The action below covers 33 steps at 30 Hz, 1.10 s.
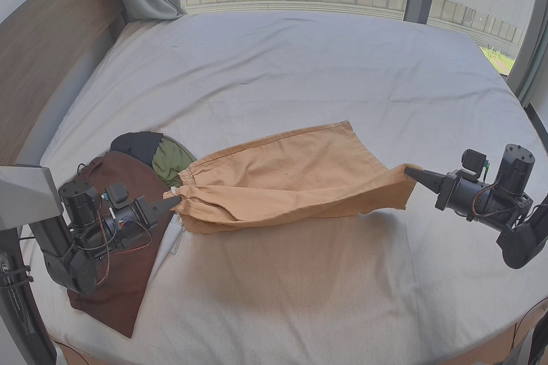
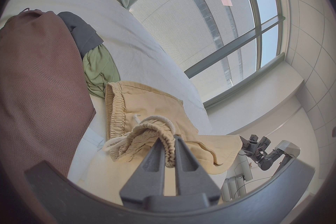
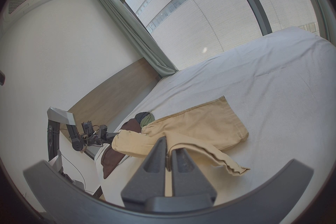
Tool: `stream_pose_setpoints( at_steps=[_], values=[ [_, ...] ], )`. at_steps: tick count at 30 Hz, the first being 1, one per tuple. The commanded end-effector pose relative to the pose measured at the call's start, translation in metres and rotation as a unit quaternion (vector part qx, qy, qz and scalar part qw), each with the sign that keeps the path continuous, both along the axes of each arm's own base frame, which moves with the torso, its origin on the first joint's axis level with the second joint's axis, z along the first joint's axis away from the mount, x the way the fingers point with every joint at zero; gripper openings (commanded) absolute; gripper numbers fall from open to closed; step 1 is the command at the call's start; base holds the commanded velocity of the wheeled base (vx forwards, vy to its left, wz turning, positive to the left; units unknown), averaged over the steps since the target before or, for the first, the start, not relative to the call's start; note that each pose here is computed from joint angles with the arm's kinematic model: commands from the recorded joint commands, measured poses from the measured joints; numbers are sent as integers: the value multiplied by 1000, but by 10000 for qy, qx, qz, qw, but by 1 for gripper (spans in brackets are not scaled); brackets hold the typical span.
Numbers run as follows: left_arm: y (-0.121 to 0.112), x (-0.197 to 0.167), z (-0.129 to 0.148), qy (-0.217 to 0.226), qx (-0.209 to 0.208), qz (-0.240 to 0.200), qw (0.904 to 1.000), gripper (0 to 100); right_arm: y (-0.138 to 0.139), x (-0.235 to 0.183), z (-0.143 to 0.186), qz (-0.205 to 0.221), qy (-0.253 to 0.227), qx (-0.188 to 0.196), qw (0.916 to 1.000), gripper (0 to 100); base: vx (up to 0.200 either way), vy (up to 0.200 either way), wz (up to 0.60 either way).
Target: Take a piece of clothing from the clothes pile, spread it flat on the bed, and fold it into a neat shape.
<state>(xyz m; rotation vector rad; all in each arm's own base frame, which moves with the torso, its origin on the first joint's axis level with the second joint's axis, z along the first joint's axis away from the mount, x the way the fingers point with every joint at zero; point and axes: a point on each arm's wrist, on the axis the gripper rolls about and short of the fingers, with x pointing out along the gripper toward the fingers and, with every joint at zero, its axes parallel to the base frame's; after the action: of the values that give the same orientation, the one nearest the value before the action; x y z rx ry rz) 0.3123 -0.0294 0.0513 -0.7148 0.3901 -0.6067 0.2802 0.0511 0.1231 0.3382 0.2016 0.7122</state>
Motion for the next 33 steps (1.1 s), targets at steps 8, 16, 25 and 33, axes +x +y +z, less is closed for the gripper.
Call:
stream_pose_setpoints(
  at_steps=[8, 16, 25, 33],
  values=[
    [-1, 5, 4, -42, -105, 65, 9999, 0, 0, 20, -5, -62, 104, 137, 9998, 0, 0, 0, 0],
    [-1, 10, 5, -93, -146, 116, 9998, 0, -2, 43, 0, -129, 12, 303, 9995, 0, 0, 0, 0],
    [-2, 17, 9, -122, -284, 370, 9988, 0, -5, 73, 7, -205, -242, 409, 9987, 0, 0, 0, 0],
    [-3, 21, 7, -121, -295, 371, 9988, 0, -6, 95, 12, -226, -307, 421, 9984, 0, 0, 0, 0]
  ],
)
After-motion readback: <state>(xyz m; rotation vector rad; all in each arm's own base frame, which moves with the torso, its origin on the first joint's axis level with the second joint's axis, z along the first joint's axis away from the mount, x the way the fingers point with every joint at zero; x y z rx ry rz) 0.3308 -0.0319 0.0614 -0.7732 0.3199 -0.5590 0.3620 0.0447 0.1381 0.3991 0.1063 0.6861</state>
